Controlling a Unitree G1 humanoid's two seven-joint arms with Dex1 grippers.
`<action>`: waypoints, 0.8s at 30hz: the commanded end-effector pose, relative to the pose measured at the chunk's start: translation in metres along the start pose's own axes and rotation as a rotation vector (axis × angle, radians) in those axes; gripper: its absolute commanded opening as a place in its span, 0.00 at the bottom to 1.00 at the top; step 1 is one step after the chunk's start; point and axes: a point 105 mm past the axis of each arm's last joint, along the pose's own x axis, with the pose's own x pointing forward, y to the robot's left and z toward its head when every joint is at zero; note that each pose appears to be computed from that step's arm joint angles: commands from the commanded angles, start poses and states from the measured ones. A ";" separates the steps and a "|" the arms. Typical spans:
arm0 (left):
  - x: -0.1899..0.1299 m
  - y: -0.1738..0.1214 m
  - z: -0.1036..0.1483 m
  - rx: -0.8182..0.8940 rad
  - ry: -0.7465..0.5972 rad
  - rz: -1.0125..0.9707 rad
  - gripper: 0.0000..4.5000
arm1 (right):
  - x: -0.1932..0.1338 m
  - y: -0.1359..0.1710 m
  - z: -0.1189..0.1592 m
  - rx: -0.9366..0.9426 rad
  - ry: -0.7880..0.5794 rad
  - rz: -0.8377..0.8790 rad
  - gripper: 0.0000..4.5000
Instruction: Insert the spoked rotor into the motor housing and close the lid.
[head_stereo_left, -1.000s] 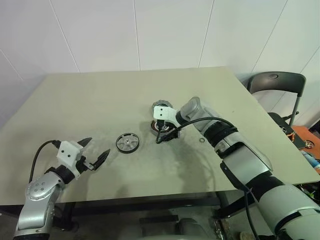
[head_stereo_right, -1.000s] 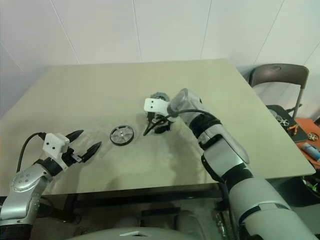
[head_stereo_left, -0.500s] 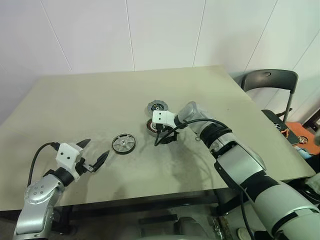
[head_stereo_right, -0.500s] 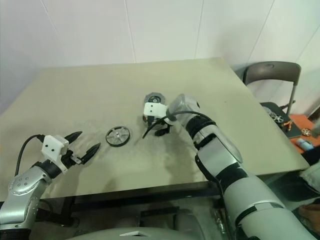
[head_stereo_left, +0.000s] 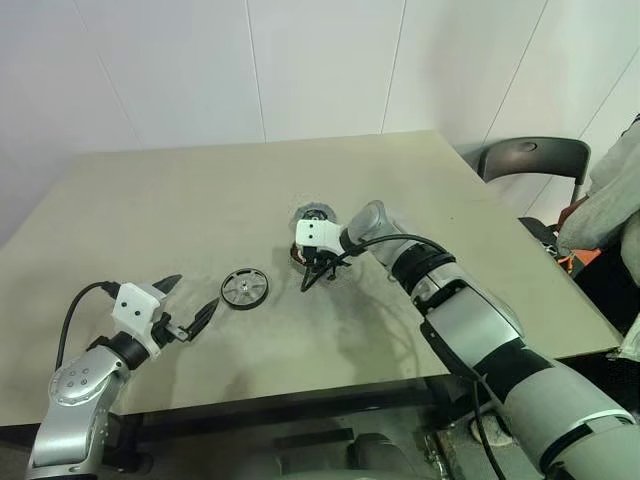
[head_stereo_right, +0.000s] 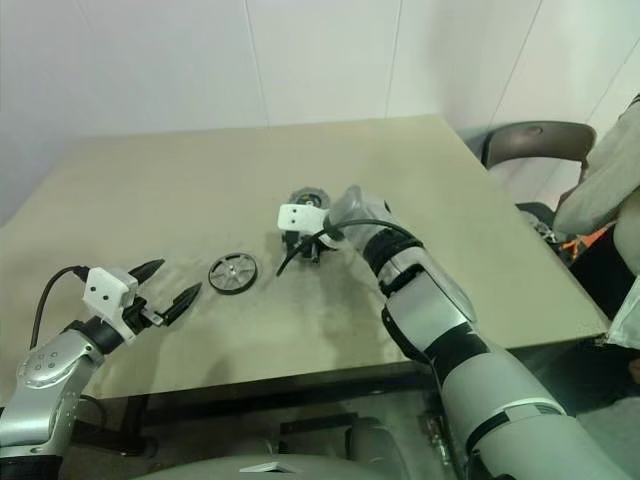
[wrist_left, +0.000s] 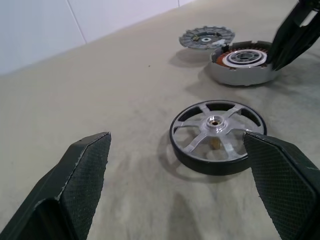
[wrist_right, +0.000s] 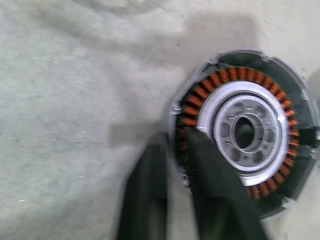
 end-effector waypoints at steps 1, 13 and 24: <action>0.000 0.005 0.017 0.032 -0.049 0.016 1.00 | -0.007 -0.008 0.009 -0.031 -0.011 -0.035 0.01; 0.000 0.004 0.018 0.033 -0.051 0.020 1.00 | -0.017 -0.002 0.027 0.010 -0.073 0.065 0.01; 0.001 0.008 0.016 0.030 -0.042 0.017 1.00 | -0.048 0.036 0.022 -0.058 -0.079 0.230 0.01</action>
